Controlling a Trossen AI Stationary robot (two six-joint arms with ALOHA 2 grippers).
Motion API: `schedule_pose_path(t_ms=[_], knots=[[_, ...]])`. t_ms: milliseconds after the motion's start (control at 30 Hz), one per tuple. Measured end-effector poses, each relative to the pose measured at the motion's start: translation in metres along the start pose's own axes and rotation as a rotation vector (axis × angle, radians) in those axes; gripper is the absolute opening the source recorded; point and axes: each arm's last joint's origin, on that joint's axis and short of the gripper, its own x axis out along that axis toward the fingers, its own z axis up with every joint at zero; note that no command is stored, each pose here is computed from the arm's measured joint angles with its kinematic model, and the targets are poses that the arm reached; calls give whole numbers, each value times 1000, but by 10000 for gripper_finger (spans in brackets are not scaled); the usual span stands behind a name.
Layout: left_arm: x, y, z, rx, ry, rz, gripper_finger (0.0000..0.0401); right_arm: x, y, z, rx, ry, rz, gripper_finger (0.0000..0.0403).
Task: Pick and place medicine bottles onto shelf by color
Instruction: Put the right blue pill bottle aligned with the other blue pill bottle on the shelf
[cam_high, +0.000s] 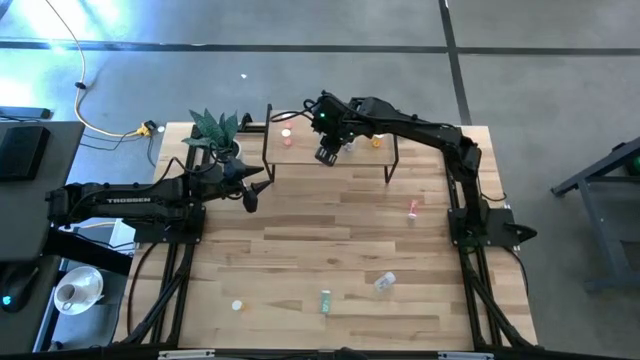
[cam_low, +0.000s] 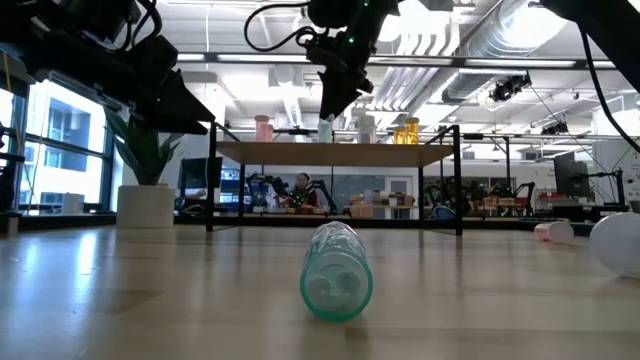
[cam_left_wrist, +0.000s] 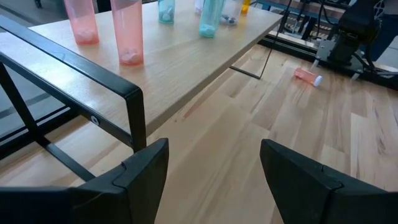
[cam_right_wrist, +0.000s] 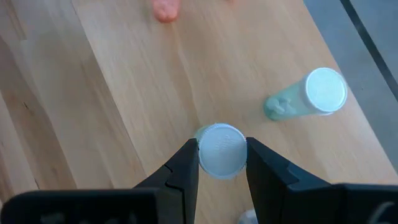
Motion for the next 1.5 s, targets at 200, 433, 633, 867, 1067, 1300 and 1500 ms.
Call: schedule_pose_path(t_ms=[200, 433, 633, 867, 1067, 1300, 1500], knots=[[0, 0, 0, 1, 0, 1, 243, 0, 0, 0, 1, -1, -16, 106], [0, 0, 0, 1, -1, 3, 243, 0, 0, 0, 0, -1, -17, 128], [0, 0, 0, 1, -1, 3, 243, 0, -1, 0, -3, -1, -25, 130], [0, 0, 0, 1, -1, 3, 243, 0, -1, 0, -3, -1, -25, 131], [0, 0, 0, 1, -1, 3, 243, 0, -1, 0, 2, -2, -25, 131], [0, 0, 0, 14, -1, 3, 243, 2, 0, 1, 5, -5, -25, 131], [0, 0, 0, 27, -1, 3, 243, 5, 0, 1, 4, -2, -25, 131]])
